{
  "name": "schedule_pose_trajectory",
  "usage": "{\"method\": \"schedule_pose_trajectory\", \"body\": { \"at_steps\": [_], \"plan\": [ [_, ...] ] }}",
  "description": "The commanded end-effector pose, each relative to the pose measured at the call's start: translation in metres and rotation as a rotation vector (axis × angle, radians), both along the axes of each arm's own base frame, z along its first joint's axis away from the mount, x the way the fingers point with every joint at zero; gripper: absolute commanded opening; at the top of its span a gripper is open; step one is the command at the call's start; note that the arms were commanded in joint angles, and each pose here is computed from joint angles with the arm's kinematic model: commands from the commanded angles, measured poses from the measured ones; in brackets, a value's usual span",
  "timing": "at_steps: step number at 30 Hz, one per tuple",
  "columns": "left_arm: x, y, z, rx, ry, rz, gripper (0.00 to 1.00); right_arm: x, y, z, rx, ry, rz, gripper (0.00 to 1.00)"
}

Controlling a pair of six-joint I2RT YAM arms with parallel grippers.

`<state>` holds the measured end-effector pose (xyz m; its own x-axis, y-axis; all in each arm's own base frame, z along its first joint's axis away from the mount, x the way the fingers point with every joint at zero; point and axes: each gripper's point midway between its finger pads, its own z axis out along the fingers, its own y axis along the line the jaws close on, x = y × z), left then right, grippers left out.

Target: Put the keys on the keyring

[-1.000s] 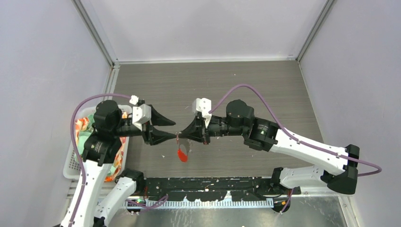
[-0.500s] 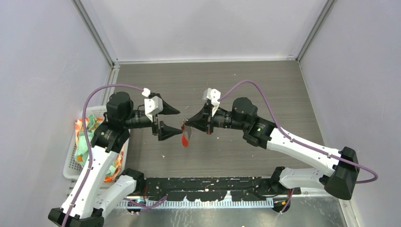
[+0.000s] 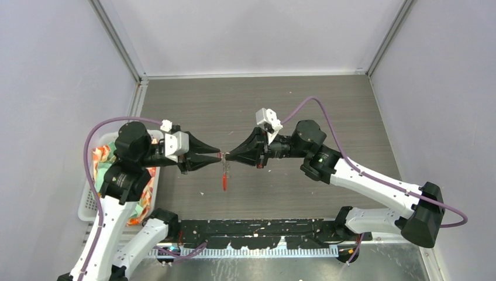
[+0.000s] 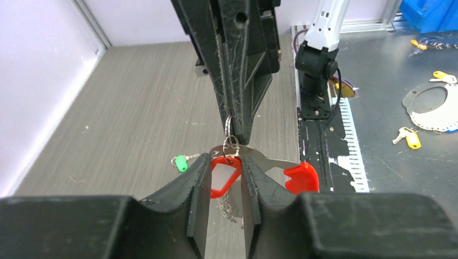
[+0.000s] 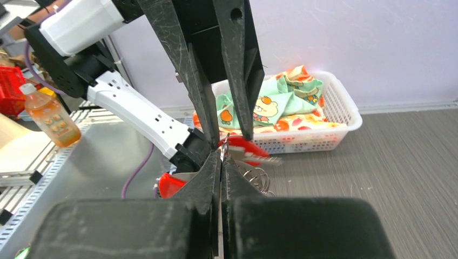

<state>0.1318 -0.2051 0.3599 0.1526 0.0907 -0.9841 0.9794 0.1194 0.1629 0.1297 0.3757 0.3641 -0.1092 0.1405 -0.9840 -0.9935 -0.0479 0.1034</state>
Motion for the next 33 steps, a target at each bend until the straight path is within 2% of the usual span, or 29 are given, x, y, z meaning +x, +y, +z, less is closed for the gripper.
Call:
{"method": "schedule_pose_trajectory", "body": {
  "at_steps": [1, 8, 22, 29, 33],
  "plan": [
    [-0.017, 0.000, 0.028, -0.040, -0.068, -0.052, 0.22, -0.012, -0.005, 0.029, 0.094, -0.043, 0.061, 0.01],
    [-0.029, 0.000, 0.030, -0.046, -0.039, -0.100, 0.19, -0.011, -0.004, 0.031, 0.085, -0.040, 0.062, 0.01],
    [-0.023, -0.002, 0.018, -0.031, 0.032, -0.094, 0.15, -0.015, -0.002, 0.037, 0.081, -0.054, 0.099, 0.01],
    [-0.025, -0.001, 0.005, -0.003, 0.059, -0.093, 0.01, -0.014, -0.001, 0.041, 0.090, -0.059, 0.089, 0.01],
    [-0.027, 0.000, 0.002, 0.001, 0.067, -0.101, 0.01, -0.012, -0.002, 0.041, 0.094, -0.059, 0.075, 0.01]
  ]
}}
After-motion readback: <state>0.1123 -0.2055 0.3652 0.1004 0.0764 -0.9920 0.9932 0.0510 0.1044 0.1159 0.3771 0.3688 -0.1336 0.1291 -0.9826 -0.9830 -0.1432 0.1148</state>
